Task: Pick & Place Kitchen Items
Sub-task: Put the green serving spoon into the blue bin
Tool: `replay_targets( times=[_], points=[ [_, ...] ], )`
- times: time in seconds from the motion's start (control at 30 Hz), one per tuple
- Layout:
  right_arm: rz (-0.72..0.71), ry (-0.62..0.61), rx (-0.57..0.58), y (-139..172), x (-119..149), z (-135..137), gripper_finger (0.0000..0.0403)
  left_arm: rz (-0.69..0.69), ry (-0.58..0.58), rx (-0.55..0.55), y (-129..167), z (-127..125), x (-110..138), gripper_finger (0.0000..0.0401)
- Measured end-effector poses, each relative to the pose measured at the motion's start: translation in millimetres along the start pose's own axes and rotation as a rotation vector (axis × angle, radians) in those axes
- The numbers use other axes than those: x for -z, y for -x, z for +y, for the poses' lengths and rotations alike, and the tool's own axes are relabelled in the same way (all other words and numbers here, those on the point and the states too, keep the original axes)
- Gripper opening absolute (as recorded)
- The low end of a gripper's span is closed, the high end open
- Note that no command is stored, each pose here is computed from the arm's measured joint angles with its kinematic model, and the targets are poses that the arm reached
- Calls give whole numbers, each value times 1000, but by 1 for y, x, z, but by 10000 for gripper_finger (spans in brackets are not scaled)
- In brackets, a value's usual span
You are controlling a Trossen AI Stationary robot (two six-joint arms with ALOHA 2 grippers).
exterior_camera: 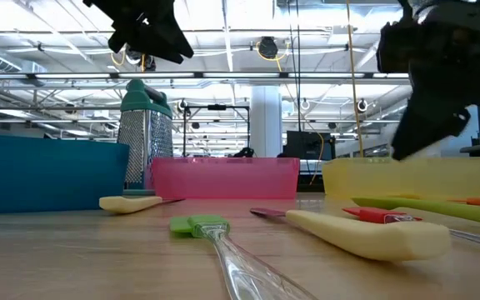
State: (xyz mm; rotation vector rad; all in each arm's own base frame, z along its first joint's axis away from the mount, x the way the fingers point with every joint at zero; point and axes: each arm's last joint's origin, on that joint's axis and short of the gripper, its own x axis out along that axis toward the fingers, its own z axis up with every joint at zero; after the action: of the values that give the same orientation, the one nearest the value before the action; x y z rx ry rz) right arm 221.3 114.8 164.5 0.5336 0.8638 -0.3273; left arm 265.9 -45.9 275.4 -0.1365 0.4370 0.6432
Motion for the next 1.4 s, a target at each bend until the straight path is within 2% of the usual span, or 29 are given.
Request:
replay_targets(
  times=[0.23,0.4,0.83,1.03,1.27,1.4],
  points=[
    [125,-60,16,-21,12,0,160,-1,-35,-31,-6,6,-3,152],
    [93,-76,-47,-25,9,7,160,1,-62,-66,-12,13,-6,152],
    [104,-72,-10,-39,15,5,160,9,-70,-127,-24,28,-11,152],
    [165,-101,18,-53,18,0,160,9,-67,-132,-25,29,-12,152],
    [186,-24,26,-60,13,-7,157,10,-66,-131,-25,29,-12,152],
    [192,-20,37,-61,11,-10,135,10,-65,-131,-25,29,-12,152]
  ],
)
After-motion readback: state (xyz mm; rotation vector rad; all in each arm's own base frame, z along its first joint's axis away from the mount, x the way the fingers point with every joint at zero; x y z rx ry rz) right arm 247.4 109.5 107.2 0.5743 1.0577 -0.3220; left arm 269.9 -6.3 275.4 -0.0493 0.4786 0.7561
